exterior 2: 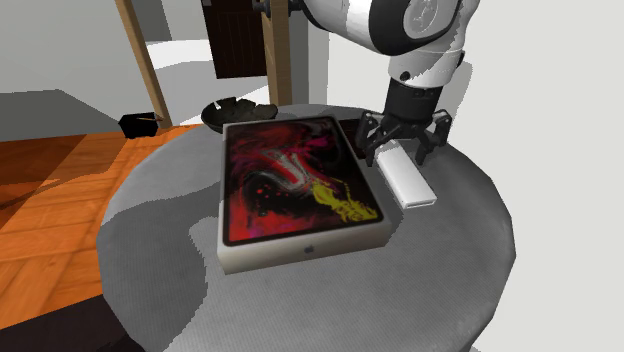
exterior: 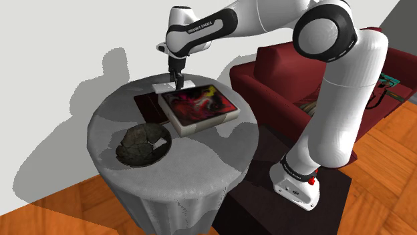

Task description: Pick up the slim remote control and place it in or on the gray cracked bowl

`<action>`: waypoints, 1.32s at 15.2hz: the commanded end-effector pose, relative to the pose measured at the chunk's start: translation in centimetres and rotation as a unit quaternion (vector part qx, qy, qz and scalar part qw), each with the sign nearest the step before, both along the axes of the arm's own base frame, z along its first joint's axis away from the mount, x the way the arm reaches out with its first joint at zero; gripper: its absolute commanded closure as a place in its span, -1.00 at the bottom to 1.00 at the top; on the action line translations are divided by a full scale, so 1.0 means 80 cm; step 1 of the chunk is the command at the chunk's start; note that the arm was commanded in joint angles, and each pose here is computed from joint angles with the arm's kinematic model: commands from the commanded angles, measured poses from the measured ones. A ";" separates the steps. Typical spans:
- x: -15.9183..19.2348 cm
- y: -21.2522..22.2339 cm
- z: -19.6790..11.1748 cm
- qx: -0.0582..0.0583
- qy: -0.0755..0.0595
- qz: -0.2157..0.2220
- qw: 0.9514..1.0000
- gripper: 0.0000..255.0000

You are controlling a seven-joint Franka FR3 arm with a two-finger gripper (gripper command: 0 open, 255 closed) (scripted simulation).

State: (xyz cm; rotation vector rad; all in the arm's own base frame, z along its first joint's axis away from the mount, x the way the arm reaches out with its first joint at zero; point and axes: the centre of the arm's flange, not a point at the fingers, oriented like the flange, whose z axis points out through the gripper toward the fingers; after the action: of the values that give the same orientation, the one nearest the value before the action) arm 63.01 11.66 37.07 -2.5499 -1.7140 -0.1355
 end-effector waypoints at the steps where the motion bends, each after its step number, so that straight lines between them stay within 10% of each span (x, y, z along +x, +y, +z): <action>1: 0.000 0.000 0.000 0.000 0.000 0.000 1.000 -1.00; 4: 0.000 0.000 0.000 0.000 0.000 0.000 1.000 -1.00; 5: 0.000 0.000 0.000 0.000 0.000 0.000 1.000 1.00; 20: 0.000 0.000 0.039 0.000 0.000 0.000 1.000 1.00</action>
State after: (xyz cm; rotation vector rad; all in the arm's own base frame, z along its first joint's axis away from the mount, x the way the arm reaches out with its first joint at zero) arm 63.08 11.69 39.72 -2.5500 -1.7140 -0.1360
